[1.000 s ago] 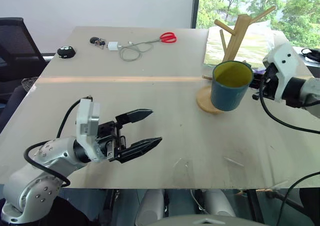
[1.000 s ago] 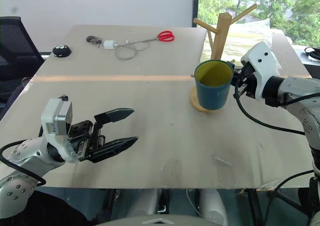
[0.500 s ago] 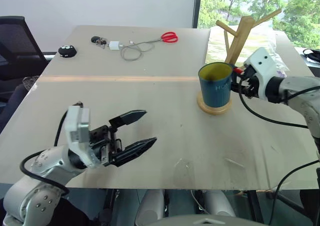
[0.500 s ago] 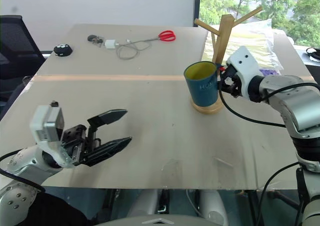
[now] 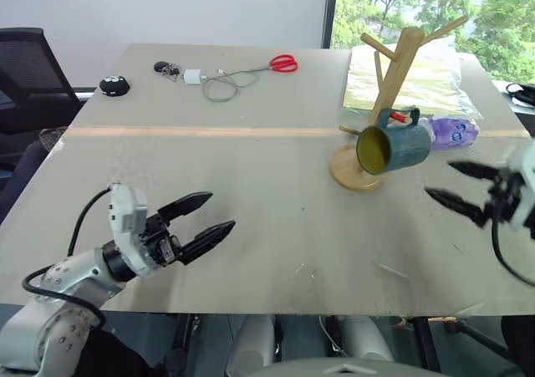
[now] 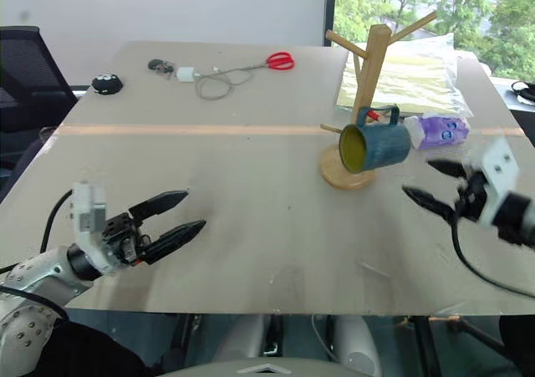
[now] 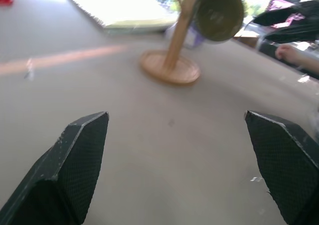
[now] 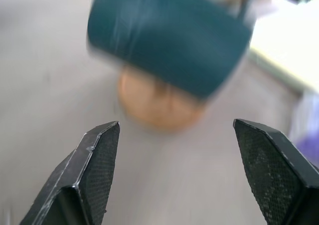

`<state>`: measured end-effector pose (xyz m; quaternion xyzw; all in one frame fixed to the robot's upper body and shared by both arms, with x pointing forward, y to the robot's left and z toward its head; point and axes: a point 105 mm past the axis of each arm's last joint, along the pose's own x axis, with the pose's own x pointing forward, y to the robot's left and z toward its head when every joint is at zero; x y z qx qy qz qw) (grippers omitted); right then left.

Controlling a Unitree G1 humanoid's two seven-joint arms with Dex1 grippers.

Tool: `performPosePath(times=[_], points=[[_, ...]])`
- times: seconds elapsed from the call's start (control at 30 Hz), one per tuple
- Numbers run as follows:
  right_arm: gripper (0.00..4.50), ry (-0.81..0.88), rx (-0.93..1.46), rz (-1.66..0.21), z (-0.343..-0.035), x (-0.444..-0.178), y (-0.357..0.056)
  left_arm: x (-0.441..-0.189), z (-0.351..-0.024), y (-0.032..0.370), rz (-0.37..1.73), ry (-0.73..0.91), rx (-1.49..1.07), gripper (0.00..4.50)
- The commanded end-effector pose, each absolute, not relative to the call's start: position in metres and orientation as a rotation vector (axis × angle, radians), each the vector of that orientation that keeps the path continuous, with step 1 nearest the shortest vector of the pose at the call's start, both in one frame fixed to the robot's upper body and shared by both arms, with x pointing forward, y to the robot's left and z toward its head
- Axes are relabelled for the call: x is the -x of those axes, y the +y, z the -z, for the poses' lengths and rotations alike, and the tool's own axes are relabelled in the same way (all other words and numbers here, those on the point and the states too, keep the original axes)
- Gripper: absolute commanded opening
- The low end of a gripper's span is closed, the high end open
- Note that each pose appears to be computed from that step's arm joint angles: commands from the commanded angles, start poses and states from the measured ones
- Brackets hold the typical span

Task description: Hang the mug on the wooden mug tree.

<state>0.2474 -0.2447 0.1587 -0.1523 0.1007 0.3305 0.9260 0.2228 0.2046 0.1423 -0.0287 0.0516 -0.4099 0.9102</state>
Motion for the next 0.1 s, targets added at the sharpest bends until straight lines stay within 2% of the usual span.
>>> performPosePath(times=[0.03, 0.1], points=[[3.65, 0.173, 0.376, -0.651, -0.154, -0.238, -0.254, -0.226, -0.136, 0.208, 0.839, 0.129, -0.024, 4.50], [3.65, 0.187, 0.376, -0.645, -0.143, -0.235, -0.255, -0.225, -0.130, 0.210, 0.842, 0.154, -0.047, 4.50]])
